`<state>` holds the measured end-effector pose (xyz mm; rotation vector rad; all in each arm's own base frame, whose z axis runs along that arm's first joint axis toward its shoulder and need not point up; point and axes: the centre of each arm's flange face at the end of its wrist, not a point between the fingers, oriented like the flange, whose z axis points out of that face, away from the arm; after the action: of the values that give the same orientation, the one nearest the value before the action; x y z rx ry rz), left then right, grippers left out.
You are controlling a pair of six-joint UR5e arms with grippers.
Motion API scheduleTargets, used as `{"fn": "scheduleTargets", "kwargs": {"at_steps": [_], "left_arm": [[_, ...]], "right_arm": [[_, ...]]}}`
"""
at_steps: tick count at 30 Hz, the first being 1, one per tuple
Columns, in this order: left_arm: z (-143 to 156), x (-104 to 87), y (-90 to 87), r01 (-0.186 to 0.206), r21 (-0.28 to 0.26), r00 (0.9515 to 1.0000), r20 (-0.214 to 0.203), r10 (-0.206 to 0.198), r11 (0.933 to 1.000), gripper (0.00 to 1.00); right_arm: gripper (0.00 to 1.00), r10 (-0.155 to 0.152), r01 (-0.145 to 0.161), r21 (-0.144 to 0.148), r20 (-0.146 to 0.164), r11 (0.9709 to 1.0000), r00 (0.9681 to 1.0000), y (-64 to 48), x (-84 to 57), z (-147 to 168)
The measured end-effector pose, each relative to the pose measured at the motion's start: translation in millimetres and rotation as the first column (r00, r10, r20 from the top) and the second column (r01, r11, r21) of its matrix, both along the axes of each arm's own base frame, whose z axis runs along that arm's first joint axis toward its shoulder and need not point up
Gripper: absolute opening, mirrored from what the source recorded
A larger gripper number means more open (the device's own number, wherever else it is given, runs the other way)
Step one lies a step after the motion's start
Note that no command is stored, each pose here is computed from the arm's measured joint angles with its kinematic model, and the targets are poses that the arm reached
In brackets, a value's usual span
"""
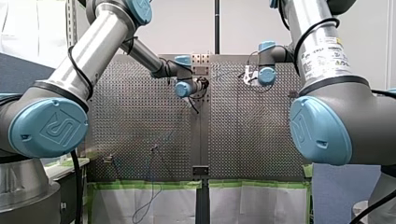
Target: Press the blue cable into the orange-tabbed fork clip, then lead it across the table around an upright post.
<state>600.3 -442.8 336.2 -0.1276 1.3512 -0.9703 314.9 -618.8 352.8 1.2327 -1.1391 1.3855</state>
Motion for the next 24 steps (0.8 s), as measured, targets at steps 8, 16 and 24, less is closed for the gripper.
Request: {"fn": "scheduleTargets", "kwargs": {"at_steps": [8,16,24], "left_arm": [[-4.2,-7.6,-6.2,0.002,0.051,0.9999,-0.012,-0.001,0.9987,0.2],[-8.3,-10.5,-5.8,-0.014,0.095,0.9995,-0.026,0.017,0.9954,0.46],[-12.1,-11.9,-2.6,-0.047,0.134,0.9977,-0.042,0.053,0.9899,0.49]], "right_arm": [[0.0,-0.004,0.005,0.046,-0.015,0.9989,0.9999,-3.4,0.6,-31.4],[0.0,-0.008,0.01,0.088,-0.03,0.9961,0.9995,-5.9,0.9,-62.5],[0.0,-0.008,0.013,0.117,-0.038,0.9931,0.9992,-7.8,1.1,-87.0]]}}
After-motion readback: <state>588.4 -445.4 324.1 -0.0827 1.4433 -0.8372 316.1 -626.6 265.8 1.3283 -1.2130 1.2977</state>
